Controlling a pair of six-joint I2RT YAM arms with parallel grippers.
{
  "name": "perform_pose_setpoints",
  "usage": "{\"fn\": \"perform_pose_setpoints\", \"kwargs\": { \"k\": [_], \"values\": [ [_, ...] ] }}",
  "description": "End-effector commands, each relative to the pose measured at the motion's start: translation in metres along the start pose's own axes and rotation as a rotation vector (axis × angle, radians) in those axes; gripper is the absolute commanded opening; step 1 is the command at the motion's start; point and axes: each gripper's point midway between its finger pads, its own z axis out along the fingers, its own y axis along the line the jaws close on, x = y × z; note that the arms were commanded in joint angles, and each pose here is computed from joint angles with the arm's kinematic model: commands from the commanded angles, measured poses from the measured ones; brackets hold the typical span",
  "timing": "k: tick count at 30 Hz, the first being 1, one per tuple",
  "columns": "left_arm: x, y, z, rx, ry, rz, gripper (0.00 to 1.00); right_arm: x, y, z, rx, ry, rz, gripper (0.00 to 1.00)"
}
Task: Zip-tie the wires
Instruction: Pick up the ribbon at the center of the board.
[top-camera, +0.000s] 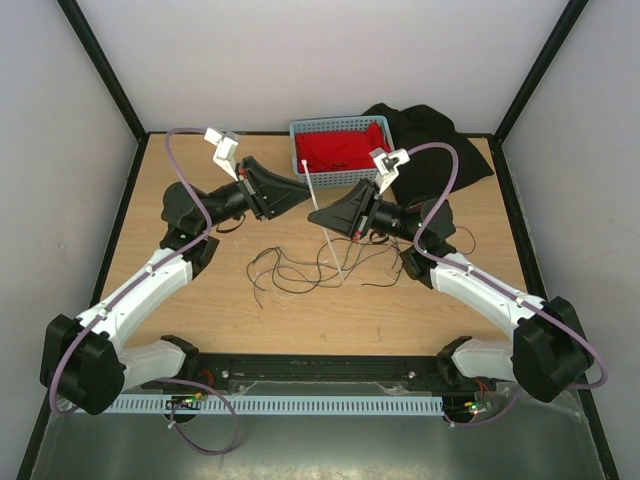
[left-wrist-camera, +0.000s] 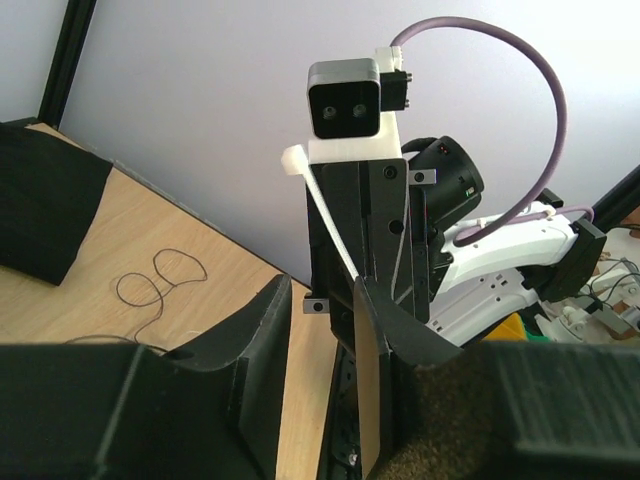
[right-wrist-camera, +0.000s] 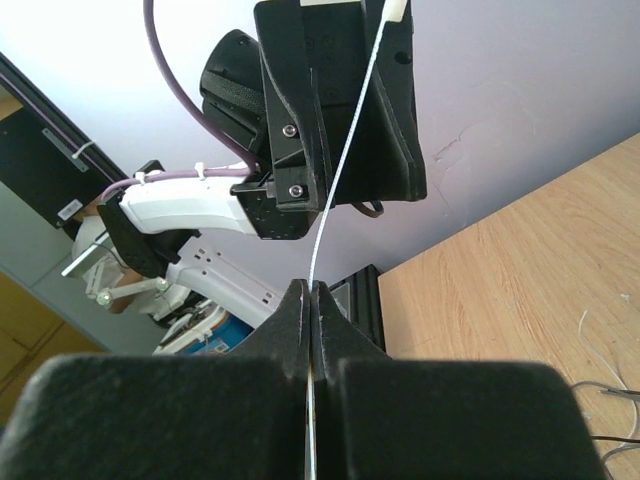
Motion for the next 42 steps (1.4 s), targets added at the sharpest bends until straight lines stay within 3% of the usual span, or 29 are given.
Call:
{"fn": "perform_pose_setpoints", "kwargs": {
  "k": [1,15,25,32,42],
  "values": [
    [-0.02,-0.014,0.007,0.045,-0.057,0.091,0.32,-0.001,0.0,0.004,0.004,-0.011,-0.056,0.0],
    [-0.025,-0.017,0.011,0.052,-0.064,0.09,0.32,0.002,-0.014,0.003,0.084,-0.009,-0.103,0.0],
    [-0.007,0.006,0.002,-0.019,-0.047,0.083,0.47,-0.012,-0.008,-0.001,0.111,-0.073,-0.123,0.0],
    [0.002,0.035,-0.014,-0.111,-0.06,0.036,0.48,-0.018,-0.007,-0.006,0.133,-0.11,-0.135,0.0],
    [-0.011,0.012,-0.008,-0.041,-0.07,0.036,0.48,-0.012,-0.019,-0.004,0.151,-0.095,-0.124,0.0]
  ]
}}
